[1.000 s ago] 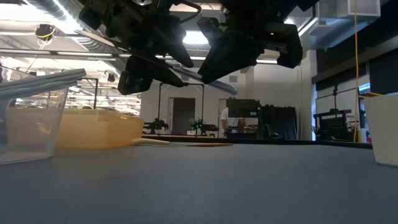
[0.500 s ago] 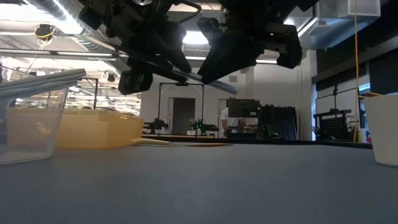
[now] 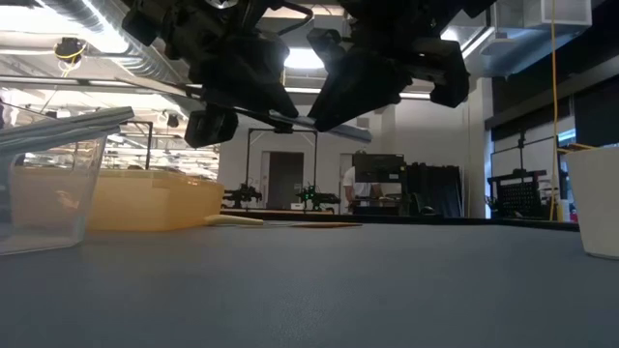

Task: Sort silverware by color (type)
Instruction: Put the green knife into the transparent bin, then put the gold knife into the white bin

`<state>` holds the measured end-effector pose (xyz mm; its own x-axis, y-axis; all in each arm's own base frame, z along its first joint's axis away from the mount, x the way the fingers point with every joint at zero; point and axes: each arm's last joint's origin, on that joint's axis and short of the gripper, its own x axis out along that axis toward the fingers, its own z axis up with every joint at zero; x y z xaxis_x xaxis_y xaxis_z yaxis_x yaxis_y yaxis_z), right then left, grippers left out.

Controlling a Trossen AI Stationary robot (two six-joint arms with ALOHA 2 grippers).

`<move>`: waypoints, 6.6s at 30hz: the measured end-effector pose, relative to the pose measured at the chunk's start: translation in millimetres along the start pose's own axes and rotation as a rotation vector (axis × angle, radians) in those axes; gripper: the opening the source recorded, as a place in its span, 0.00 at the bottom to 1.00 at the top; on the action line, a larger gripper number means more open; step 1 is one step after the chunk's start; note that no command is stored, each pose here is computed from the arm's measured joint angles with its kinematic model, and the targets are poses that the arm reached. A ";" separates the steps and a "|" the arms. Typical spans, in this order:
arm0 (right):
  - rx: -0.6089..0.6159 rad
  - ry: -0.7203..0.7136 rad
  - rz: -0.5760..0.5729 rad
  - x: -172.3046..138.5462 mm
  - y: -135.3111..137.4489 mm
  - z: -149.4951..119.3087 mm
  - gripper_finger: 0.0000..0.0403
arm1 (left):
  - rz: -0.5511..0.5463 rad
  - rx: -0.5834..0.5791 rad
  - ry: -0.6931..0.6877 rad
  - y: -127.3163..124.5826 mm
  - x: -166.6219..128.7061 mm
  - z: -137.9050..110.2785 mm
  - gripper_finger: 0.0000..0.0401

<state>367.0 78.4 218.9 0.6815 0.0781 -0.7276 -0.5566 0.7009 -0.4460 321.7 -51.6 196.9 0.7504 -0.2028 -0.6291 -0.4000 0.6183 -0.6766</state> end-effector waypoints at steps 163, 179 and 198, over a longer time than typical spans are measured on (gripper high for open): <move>0.584 -0.084 -0.206 -68.0 -127.8 -102.6 0.34 | 0.180 0.124 -0.206 -50.3 -117.4 -156.7 0.40; 0.695 0.038 -0.097 2.2 -136.4 -168.2 0.34 | 0.196 0.114 -0.228 -49.4 -113.1 -146.9 0.40; 0.738 0.146 -0.008 47.5 -119.8 -197.3 0.34 | 0.196 0.113 -0.228 -49.5 -113.0 -146.9 0.40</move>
<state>372.3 -141.8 135.0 0.5855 0.0124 -0.8106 -0.0536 0.9983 -0.0235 179.4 -170.8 245.2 0.7687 0.0956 -0.6324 -0.4969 0.7117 -0.4965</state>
